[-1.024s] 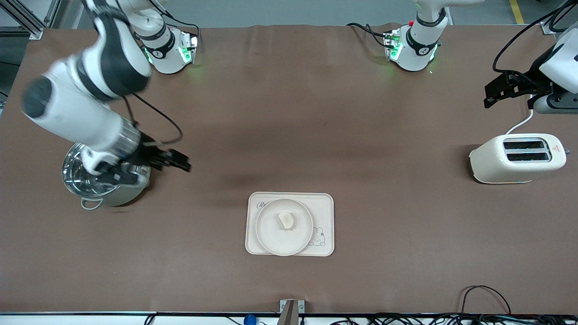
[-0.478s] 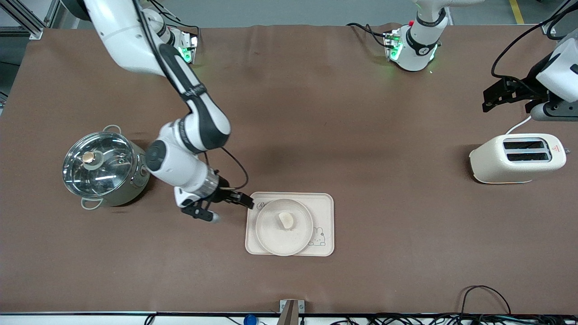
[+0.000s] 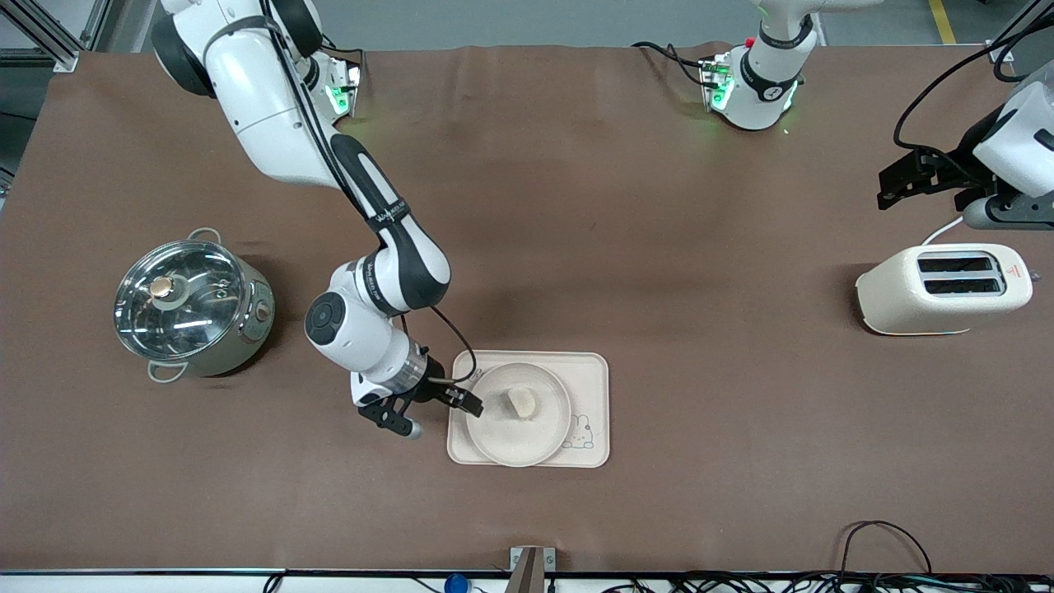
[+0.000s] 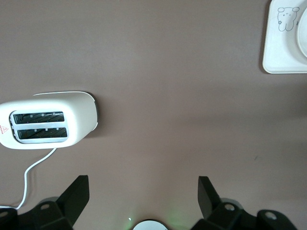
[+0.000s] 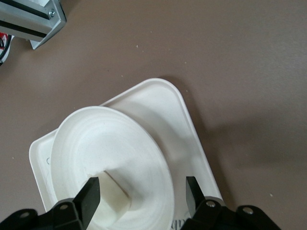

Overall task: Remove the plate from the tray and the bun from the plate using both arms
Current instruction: 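Close the right gripper on the plate rim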

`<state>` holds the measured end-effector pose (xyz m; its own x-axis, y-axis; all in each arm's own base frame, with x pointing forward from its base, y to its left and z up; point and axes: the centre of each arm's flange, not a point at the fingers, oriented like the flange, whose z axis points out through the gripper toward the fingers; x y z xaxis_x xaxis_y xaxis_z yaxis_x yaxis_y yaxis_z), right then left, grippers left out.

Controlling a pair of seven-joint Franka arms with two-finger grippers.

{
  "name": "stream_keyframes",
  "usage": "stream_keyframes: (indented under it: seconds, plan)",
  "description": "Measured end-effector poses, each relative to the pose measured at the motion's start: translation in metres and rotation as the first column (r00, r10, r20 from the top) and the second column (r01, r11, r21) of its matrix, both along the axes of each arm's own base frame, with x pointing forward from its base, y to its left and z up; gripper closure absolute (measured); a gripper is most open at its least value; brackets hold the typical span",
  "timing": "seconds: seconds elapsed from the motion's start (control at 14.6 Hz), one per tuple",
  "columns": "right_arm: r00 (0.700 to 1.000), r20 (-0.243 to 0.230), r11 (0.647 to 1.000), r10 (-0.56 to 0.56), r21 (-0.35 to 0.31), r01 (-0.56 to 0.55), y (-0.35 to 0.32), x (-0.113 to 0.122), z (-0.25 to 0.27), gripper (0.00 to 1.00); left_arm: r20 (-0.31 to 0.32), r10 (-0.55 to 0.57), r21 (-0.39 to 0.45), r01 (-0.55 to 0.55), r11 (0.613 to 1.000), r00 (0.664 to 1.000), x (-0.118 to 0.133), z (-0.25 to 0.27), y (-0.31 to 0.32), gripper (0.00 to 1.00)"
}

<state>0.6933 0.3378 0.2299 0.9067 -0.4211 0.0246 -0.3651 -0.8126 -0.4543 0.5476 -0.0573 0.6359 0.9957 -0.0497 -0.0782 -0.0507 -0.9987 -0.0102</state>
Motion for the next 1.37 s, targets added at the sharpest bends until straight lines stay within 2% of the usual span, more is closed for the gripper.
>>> stream_keyframes:
  seconds: [0.07,0.2,0.27,0.75,1.02,1.09,1.23,1.37]
  plan:
    - [1.0,0.001,1.0,0.0,0.001,0.0,0.001,0.001,-0.002,0.26,-0.001,0.0,0.0,0.0,1.0,1.0,0.0,0.0,0.0,0.0]
    - [1.0,-0.003,1.0,0.001,-0.001,-0.001,0.001,0.002,-0.007,0.5,-0.001,0.001,0.0,-0.001,1.0,1.0,0.0,-0.001,0.0,0.0]
    - [1.0,-0.004,1.0,0.004,-0.005,-0.004,0.001,0.002,-0.01,0.55,-0.001,0.001,0.0,-0.001,1.0,1.0,0.0,-0.001,0.0,0.0]
    - [0.998,0.031,0.995,0.061,-0.075,-0.058,0.009,-0.003,-0.029,0.6,-0.001,0.002,0.0,-0.002,1.0,1.0,0.0,-0.001,0.001,0.0]
    - [0.994,0.078,0.991,0.08,-0.11,-0.071,0.008,-0.001,-0.037,0.65,-0.002,0.002,0.0,-0.002,1.0,1.0,0.001,-0.001,0.001,0.0]
    - [0.993,0.082,0.991,0.081,-0.112,-0.072,0.009,-0.002,-0.039,0.7,-0.003,0.002,0.0,-0.002,1.0,1.0,0.001,-0.002,0.001,0.0]
    - [0.992,0.085,0.99,0.092,-0.113,-0.083,0.016,-0.006,-0.042,0.94,-0.006,0.002,0.0,-0.002,1.0,1.0,0.002,-0.003,0.001,0.0]
    - [0.99,0.103,0.99,0.099,-0.114,-0.087,0.023,-0.009,-0.043,0.96,-0.008,0.003,0.0,-0.003,1.0,1.0,0.003,-0.004,0.001,0.0]
